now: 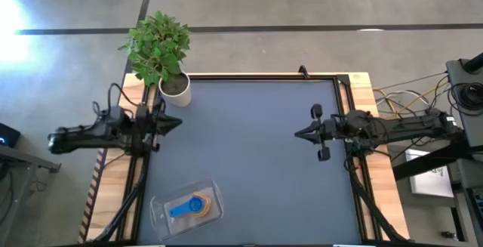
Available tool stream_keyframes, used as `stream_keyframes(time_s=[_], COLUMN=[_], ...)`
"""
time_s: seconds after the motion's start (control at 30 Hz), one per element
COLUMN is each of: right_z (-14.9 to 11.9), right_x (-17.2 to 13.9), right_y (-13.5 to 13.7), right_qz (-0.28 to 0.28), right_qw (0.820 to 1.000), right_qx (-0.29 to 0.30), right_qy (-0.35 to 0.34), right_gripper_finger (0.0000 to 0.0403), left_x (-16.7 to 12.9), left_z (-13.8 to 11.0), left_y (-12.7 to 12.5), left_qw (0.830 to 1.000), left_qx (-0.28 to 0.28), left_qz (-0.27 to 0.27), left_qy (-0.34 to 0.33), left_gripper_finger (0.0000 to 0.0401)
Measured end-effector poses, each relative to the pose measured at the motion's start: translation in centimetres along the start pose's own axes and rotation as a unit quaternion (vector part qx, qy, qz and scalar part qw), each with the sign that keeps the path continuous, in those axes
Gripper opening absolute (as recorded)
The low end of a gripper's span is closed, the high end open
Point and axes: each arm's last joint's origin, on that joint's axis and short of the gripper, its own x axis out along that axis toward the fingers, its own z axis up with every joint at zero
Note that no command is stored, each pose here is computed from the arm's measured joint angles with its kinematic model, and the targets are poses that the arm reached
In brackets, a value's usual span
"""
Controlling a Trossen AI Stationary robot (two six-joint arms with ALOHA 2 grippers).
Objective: Nest measuring cups in basket
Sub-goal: Return to Home Position
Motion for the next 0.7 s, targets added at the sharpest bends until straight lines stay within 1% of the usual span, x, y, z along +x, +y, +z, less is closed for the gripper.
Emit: stream_keyframes(time_s=[0.07,0.13,0.2,0.27,0.33,0.4,0.47,0.53,0.7], right_z=[0.3,0.2,0.5,0.5,0.5,0.5,0.3,0.1,-0.8], right_x=[-0.6,-1.1,-1.7,-2.2,-2.7,-3.3,-3.8,-4.2,-4.9], right_y=[0.0,0.1,0.1,0.1,0.2,0.2,0.3,0.3,0.4], right_qz=[-0.001,-0.002,-0.005,-0.006,-0.008,-0.009,-0.014,-0.019,-0.023], right_qw=[1.000,1.000,0.999,0.999,0.998,0.997,0.997,0.997,0.996], right_qx=[-0.001,-0.002,-0.006,-0.009,-0.010,-0.010,-0.007,-0.001,0.011], right_qy=[-0.011,-0.020,-0.039,-0.051,-0.063,-0.073,-0.074,-0.076,-0.084], right_gripper_finger=[0.0009,0.0008,0.0008,0.0008,0.0009,0.0009,0.0008,0.0008,0.0008], left_x=[-0.8,-1.7,-2.6,-3.3,-3.5,-3.4,-3.1,-3.0,-2.4], left_z=[0.9,1.7,2.3,2.4,2.0,1.4,1.0,0.1,-1.8], left_y=[0.0,-0.1,-0.3,-0.3,-0.2,-0.1,0.0,0.1,0.5], left_qw=[1.000,1.000,1.000,1.000,1.000,1.000,1.000,1.000,1.000], left_qx=[-0.003,-0.003,-0.002,-0.002,-0.002,-0.003,-0.002,-0.003,-0.007], left_qz=[0.013,0.013,0.011,0.012,0.016,0.020,0.020,0.024,0.023], left_qy=[0.011,0.010,-0.002,-0.015,-0.017,0.004,0.005,0.018,0.017], left_gripper_finger=[0.0000,0.0000,0.0000,0.0000,0.0000,0.0000,0.0000,0.0000,0.0000])
